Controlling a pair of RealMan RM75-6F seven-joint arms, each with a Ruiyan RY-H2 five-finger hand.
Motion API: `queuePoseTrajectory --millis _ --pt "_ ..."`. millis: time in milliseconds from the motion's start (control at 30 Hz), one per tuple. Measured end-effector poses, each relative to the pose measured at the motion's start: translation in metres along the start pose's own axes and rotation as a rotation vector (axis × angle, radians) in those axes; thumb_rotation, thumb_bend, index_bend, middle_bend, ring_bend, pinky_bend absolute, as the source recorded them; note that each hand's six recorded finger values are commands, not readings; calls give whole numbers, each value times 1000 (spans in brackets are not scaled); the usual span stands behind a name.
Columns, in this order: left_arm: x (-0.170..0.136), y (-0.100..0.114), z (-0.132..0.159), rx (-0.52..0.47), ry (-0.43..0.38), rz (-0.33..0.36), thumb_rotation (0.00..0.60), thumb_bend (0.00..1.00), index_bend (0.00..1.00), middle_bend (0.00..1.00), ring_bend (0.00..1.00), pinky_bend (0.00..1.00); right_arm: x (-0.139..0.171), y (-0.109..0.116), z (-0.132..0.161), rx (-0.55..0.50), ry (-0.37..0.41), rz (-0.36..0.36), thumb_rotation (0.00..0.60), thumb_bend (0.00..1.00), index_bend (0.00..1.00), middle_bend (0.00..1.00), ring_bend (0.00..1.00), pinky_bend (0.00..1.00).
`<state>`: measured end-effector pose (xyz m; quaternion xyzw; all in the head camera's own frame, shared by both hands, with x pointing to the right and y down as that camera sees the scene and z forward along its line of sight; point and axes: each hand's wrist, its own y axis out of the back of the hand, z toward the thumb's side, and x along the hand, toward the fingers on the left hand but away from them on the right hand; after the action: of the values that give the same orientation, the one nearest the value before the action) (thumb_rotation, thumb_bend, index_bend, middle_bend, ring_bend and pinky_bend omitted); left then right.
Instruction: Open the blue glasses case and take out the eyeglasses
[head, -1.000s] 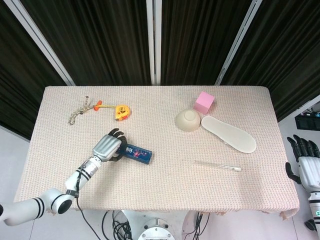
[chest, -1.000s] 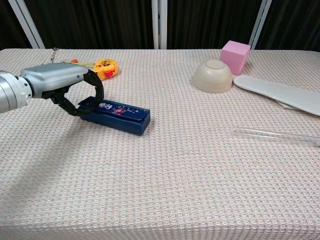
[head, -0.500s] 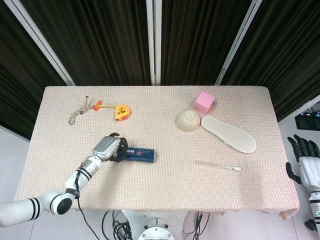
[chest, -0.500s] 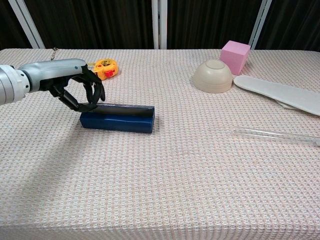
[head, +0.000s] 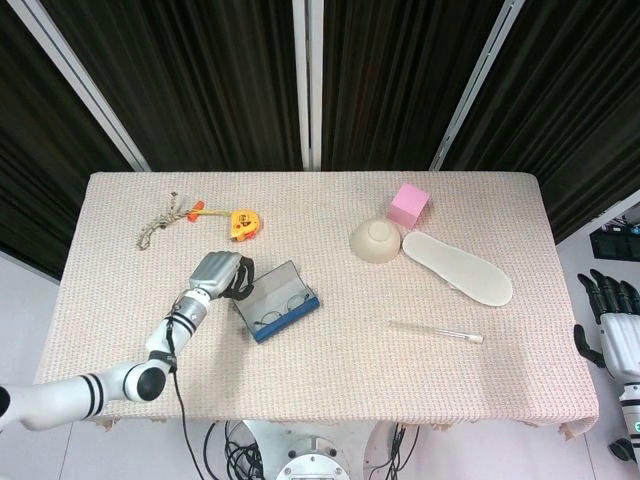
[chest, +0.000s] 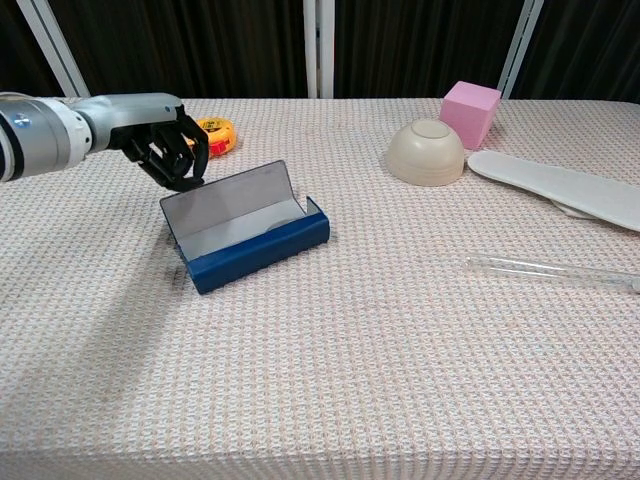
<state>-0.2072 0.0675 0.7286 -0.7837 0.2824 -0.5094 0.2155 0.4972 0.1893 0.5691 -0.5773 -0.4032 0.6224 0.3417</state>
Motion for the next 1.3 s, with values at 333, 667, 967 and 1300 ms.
queuePoseTrajectory --millis 333,667,967,1300 --pt "11 12 -3 104 10 140 600 239 192 232 173 194 -2 -2 -4 -5 -13 6 600 470 0 0 0 0" --pt "-28 11 19 126 -164 142 600 470 207 281 168 212 -2 0 -1 -8 -1 -9 600 470 0 0 0 0" --pt "-68 -28 54 203 -519 -27 600 481 130 314 112 192 -2 1 6 -5 12 -10 600 470 0 0 0 0" --pt "-70 -63 75 320 -650 -116 600 471 64 242 1 137 -2 0 4 -11 4 -7 600 470 0 0 0 0"
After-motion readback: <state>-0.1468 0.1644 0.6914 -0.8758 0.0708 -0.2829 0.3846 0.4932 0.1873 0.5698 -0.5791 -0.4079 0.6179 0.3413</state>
